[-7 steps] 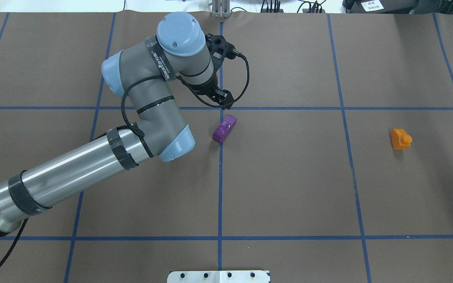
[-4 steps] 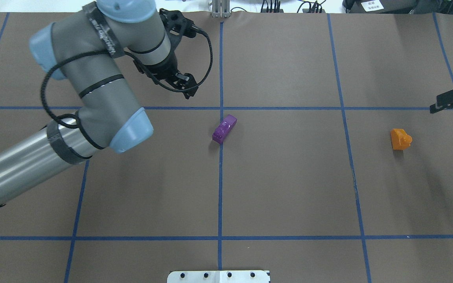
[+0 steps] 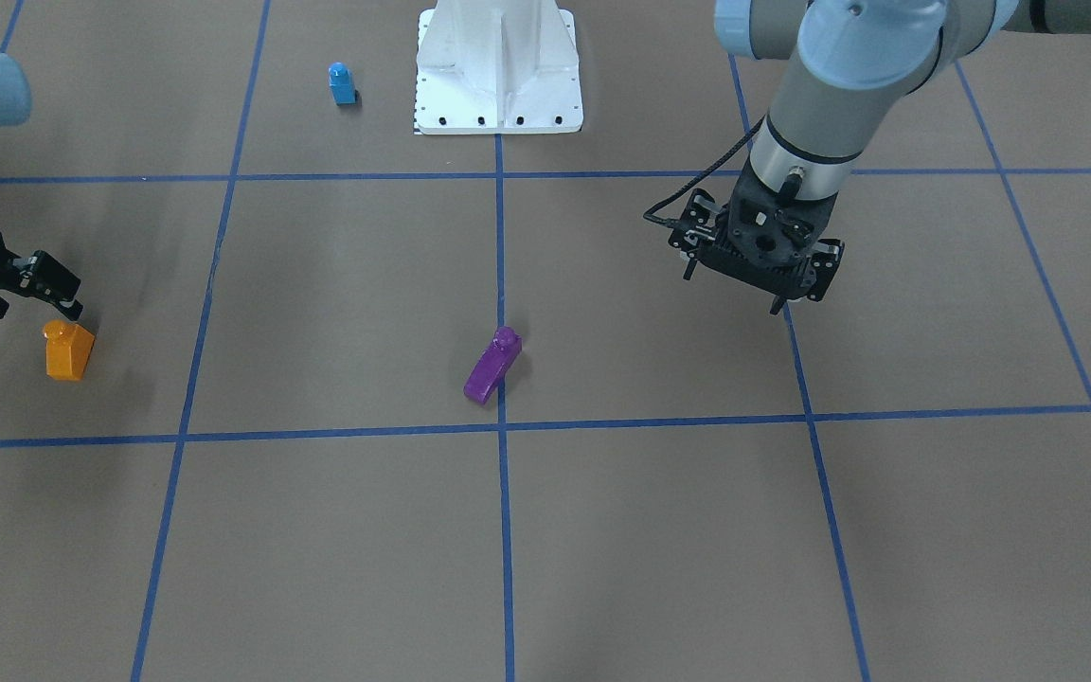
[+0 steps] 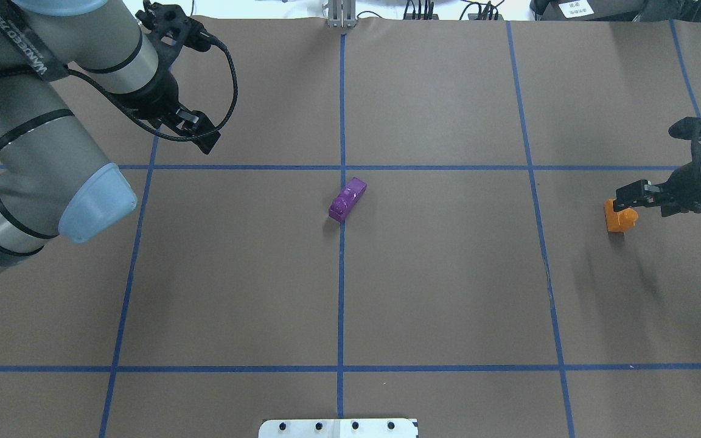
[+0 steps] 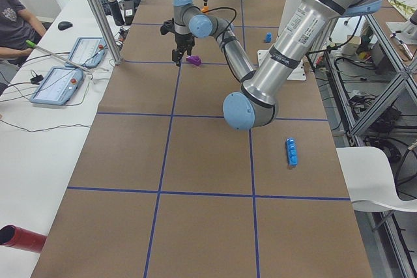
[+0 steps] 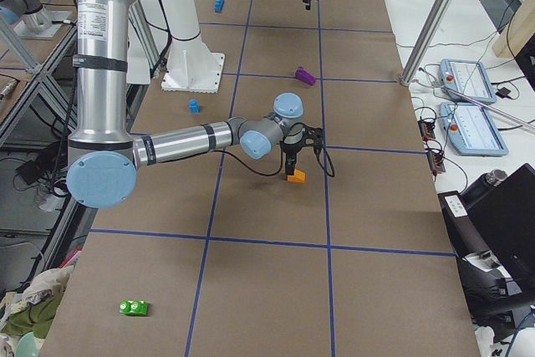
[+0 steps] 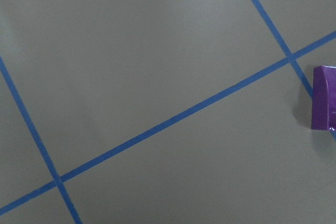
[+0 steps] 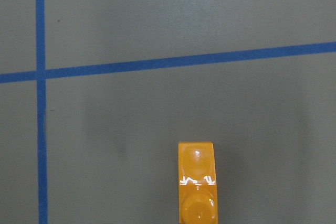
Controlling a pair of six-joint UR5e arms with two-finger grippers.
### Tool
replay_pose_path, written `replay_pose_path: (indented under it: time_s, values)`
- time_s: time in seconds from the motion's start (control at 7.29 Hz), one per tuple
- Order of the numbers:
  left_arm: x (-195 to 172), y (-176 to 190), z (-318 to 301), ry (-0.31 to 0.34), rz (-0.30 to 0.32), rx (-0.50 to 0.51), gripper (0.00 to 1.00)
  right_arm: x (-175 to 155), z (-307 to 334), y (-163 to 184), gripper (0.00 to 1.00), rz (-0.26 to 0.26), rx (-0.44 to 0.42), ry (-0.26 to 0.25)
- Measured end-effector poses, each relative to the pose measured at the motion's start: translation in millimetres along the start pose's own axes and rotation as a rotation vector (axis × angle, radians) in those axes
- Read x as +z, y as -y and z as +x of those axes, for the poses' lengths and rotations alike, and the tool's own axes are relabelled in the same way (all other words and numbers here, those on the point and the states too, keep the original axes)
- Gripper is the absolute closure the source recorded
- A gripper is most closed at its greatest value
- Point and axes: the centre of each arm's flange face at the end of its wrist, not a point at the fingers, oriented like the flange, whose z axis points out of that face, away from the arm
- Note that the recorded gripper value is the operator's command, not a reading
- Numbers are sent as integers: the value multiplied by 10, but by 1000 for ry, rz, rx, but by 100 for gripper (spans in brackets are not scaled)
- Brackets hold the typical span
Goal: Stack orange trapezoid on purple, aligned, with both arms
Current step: 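Grasp the orange trapezoid block with the right gripper while the left arm withdraws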
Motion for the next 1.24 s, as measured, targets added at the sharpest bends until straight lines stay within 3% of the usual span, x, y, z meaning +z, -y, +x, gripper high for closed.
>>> replay_pose_path:
  time_s: [0.69,0.82,0.96,1.1,1.24]
  values:
    - [13,-49,-55,3,-5,-4,0,424,-40,209,1,-26,-3,-37]
    - [12,-52,-55,3,-4,-3,0,484,-32,218,9,-34,-1,-43]
    - [10,-51,-58,3,-3,-3,0,532,-20,212,23,-41,1,-48]
    - [9,-51,-62,4,-3,-4,0,562,-12,202,44,-47,1,-50]
    - [8,-51,-63,4,-3,-4,0,573,-14,193,77,-53,1,-49]
